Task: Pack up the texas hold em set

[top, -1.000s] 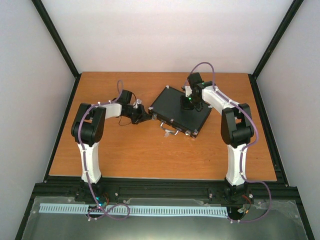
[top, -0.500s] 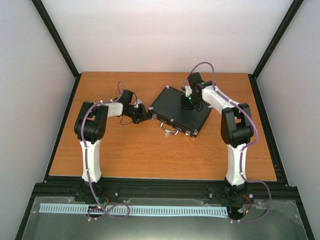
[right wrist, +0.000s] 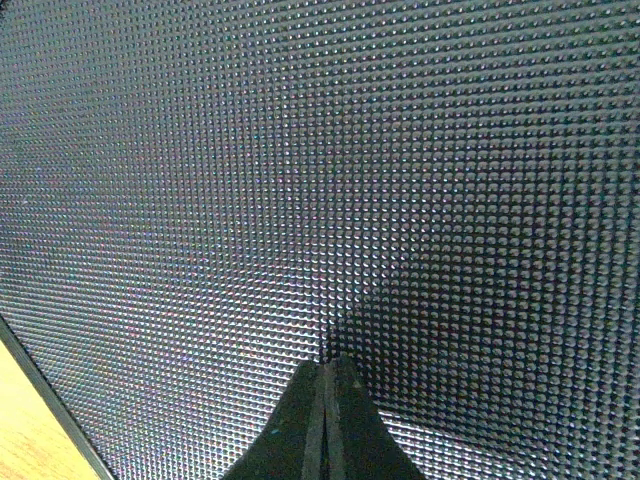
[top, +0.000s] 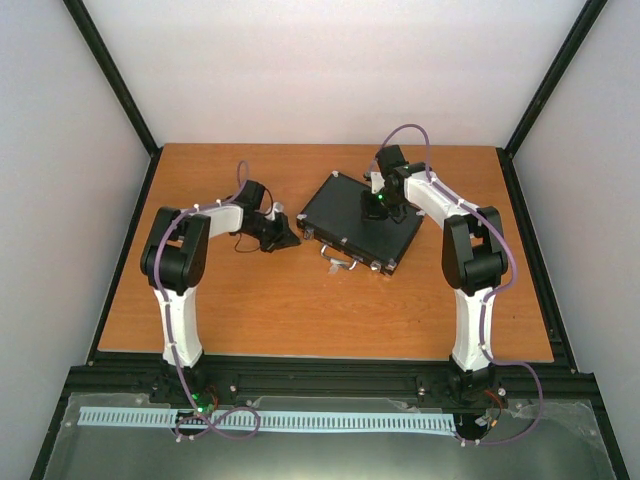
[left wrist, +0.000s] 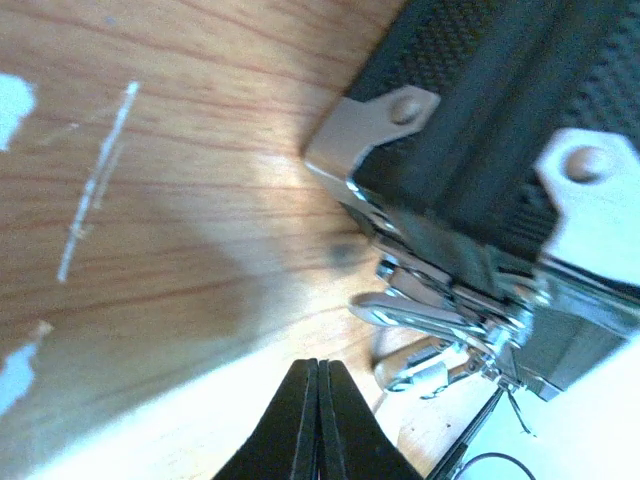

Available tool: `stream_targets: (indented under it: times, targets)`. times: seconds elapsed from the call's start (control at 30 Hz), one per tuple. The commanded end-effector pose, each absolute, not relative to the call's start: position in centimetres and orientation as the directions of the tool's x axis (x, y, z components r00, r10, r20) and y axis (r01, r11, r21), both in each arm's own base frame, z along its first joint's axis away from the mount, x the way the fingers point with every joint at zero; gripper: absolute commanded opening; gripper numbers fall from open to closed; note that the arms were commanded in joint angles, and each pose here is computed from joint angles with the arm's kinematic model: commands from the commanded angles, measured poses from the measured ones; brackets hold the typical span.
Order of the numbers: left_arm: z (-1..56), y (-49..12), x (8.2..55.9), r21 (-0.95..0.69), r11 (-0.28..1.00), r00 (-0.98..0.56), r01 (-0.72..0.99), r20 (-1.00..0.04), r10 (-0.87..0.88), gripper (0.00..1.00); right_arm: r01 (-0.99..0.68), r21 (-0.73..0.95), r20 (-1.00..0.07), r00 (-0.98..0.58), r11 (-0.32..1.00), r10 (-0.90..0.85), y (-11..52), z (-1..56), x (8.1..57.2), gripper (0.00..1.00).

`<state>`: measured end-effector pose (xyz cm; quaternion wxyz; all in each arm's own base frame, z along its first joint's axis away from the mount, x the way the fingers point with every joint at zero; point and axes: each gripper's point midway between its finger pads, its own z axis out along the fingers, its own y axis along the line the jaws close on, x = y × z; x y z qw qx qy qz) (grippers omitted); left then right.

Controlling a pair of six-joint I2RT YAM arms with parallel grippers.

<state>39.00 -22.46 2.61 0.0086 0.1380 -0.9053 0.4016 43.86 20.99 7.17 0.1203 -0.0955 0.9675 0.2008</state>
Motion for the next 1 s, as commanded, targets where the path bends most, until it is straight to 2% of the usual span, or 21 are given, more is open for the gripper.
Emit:
stream_targets:
  times: [0.0, 0.47, 0.83, 0.97]
  targets:
    - [5.5, -23.1, 39.6, -0.748, 0.644, -0.98, -0.16, 0.042, -0.194, 0.01, -0.142, 0.288, 0.019, -0.988, 0.947, -0.154, 19.1, -2.0, 38.5, 0.03]
    - [4.8, -24.9, 41.0, -0.769, 0.617, -0.98, -0.166, 0.06, -0.189, 0.01, -0.146, 0.282, 0.027, -0.987, 0.948, -0.16, 18.9, -2.4, 38.3, 0.03]
    - [1.5, -25.5, 41.5, -0.748, 0.632, -0.975, -0.206, 0.099, -0.201, 0.01, -0.146, 0.272, 0.033, -0.986, 0.951, -0.161, 18.7, -2.6, 38.3, 0.03]
    - [0.7, -25.5, 42.1, -0.751, 0.628, -0.972, -0.206, 0.083, -0.219, 0.01, -0.144, 0.272, 0.036, -0.986, 0.951, -0.16, 18.7, -2.7, 38.2, 0.03]
